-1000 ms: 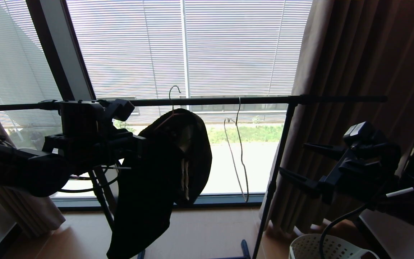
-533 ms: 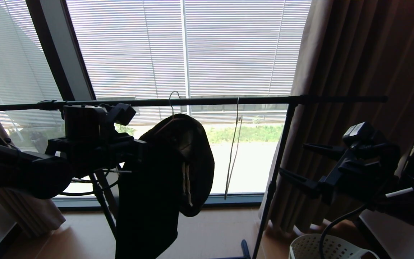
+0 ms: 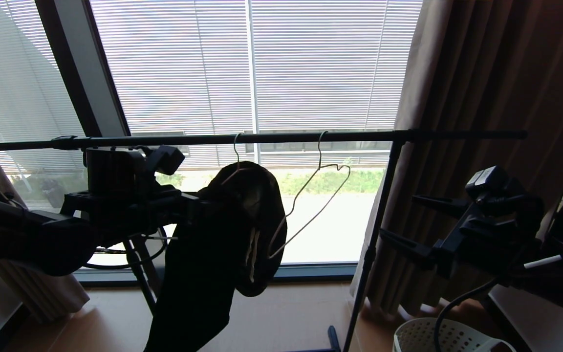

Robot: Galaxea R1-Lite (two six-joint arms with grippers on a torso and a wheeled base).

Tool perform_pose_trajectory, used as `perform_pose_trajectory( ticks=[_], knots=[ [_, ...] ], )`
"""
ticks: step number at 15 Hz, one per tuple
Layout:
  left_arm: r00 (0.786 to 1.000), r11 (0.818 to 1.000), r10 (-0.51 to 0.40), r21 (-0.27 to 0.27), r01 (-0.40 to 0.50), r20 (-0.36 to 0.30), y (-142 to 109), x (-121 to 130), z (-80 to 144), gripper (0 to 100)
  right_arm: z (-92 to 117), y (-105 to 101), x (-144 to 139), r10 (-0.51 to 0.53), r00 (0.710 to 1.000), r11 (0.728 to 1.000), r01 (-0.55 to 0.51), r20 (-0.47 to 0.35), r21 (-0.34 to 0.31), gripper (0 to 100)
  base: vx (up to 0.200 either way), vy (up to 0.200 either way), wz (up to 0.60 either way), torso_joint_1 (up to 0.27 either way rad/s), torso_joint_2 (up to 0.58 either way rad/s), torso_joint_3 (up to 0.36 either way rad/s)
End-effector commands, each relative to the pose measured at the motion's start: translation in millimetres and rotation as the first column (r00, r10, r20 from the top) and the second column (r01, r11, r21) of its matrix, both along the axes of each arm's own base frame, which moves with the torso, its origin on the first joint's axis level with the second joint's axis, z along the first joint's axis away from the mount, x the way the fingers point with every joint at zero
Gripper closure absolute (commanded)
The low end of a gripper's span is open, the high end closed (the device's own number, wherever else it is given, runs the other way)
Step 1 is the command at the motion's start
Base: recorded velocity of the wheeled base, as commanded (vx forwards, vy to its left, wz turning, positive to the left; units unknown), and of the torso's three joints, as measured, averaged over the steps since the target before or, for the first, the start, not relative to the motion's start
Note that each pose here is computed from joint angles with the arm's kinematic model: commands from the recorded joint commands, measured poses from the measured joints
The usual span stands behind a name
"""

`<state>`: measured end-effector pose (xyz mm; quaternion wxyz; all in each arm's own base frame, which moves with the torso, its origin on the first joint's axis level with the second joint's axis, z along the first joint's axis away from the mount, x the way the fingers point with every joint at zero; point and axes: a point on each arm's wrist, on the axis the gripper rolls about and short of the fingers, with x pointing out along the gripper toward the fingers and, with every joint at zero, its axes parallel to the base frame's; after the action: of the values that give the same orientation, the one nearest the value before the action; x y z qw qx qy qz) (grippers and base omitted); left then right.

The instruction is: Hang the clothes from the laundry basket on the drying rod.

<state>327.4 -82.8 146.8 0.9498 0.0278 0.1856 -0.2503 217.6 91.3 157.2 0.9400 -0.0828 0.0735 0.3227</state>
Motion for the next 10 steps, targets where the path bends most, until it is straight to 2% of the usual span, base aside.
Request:
perform_pose_trajectory(
  ticks=[1,4,6,10],
  knots=[
    [1.000,1.000,-0.002,0.004,0.002,0.000,1,-5,-1,0,0,0,0,0.001,1.000,1.000,-0.001,0.000,0.000,0,0.000,0.000,0.00,0.000,0.00,0.000],
    [0.999,1.000,-0.024,0.011,0.024,0.049,0,-23,3,0,1,0,-1,0.002,1.000,1.000,-0.002,0.004,0.001,0,0.000,0.000,0.00,0.000,0.00,0.000],
    [0.998,0.999,-0.032,0.020,0.031,0.057,1,-34,6,0,1,0,-1,0.002,1.000,1.000,-0.002,0.005,0.002,0,0.000,0.000,0.00,0.000,0.00,0.000],
    [0.995,0.997,-0.078,0.024,0.076,0.059,6,-98,13,0,3,1,-2,0.005,1.000,1.000,-0.005,0.015,0.004,0,0.000,0.000,0.00,0.000,0.00,0.000]
  ],
)
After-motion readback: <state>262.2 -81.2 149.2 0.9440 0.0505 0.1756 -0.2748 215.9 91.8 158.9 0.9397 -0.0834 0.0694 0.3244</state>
